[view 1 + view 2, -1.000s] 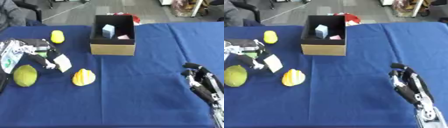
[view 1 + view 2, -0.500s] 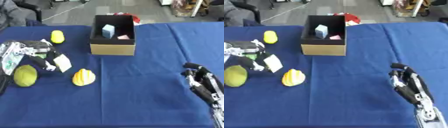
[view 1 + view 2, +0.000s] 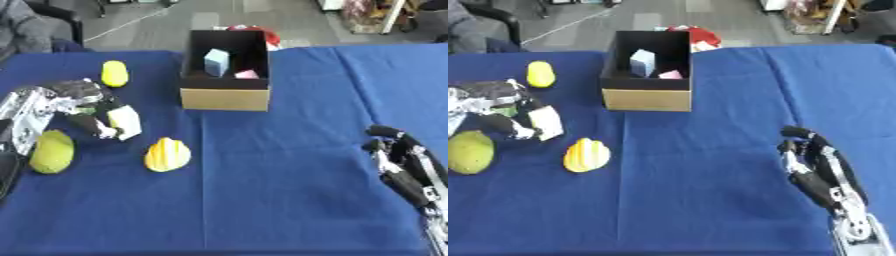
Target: Pick up objects on the table and place them in the box.
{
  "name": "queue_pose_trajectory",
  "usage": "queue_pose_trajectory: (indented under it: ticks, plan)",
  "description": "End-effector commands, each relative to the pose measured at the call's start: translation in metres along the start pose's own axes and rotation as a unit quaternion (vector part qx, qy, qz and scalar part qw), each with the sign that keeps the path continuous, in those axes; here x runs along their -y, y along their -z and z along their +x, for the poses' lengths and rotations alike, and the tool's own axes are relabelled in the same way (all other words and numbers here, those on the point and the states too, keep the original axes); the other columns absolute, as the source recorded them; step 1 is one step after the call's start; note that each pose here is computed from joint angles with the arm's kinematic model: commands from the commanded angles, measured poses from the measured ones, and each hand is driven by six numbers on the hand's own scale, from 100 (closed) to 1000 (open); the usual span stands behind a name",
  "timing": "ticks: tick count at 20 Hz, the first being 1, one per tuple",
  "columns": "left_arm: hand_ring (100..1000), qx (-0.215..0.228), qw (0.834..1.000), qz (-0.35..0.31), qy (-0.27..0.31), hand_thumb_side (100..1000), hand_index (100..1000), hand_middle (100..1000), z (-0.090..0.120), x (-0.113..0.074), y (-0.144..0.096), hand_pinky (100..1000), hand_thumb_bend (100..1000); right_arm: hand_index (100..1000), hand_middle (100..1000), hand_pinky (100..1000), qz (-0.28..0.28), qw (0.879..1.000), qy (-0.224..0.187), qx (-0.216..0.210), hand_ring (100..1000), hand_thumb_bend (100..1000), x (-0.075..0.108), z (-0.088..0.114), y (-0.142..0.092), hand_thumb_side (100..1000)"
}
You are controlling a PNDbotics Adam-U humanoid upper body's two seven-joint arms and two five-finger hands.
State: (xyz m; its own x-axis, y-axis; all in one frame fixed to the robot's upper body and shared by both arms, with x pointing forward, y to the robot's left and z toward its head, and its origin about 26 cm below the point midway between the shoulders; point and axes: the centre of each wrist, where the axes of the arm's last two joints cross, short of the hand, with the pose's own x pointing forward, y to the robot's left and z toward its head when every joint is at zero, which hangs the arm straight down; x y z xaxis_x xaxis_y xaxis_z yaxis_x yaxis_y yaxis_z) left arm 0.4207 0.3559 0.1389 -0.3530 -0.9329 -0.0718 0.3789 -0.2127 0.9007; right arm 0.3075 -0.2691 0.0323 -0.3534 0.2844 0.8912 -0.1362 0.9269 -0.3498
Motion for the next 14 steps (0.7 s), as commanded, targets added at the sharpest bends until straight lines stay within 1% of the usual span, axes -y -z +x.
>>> queue_pose_trajectory:
  ticks: [1, 3, 5, 10, 14]
  plan:
    - [687, -0.007, 1.0, 0.026, 0.002, 731, 873, 723, -0.005, -0.016, -0.01, 777, 382, 802, 744, 758, 0.0, 1.0, -0.011, 0.014, 665, 100, 0.006, 0.007, 0.005, 387]
    - [692, -0.005, 1.0, 0.022, 0.003, 754, 876, 728, -0.004, -0.016, -0.009, 779, 396, 802, 744, 758, 0.0, 1.0, -0.011, 0.014, 665, 100, 0.006, 0.007, 0.005, 385]
    - [695, -0.003, 1.0, 0.013, 0.006, 757, 879, 731, -0.003, -0.014, -0.008, 781, 409, 802, 744, 758, 0.0, 1.0, -0.011, 0.014, 665, 100, 0.006, 0.007, 0.005, 385]
    - [695, -0.015, 1.0, -0.002, 0.011, 713, 879, 731, 0.0, -0.007, -0.002, 778, 429, 802, 744, 758, 0.001, 1.0, -0.011, 0.015, 665, 100, 0.005, 0.007, 0.005, 384]
    - [689, -0.025, 1.0, -0.007, 0.008, 701, 877, 724, 0.005, 0.003, 0.007, 773, 418, 802, 744, 758, 0.001, 1.0, -0.01, 0.015, 665, 100, 0.005, 0.007, 0.005, 394]
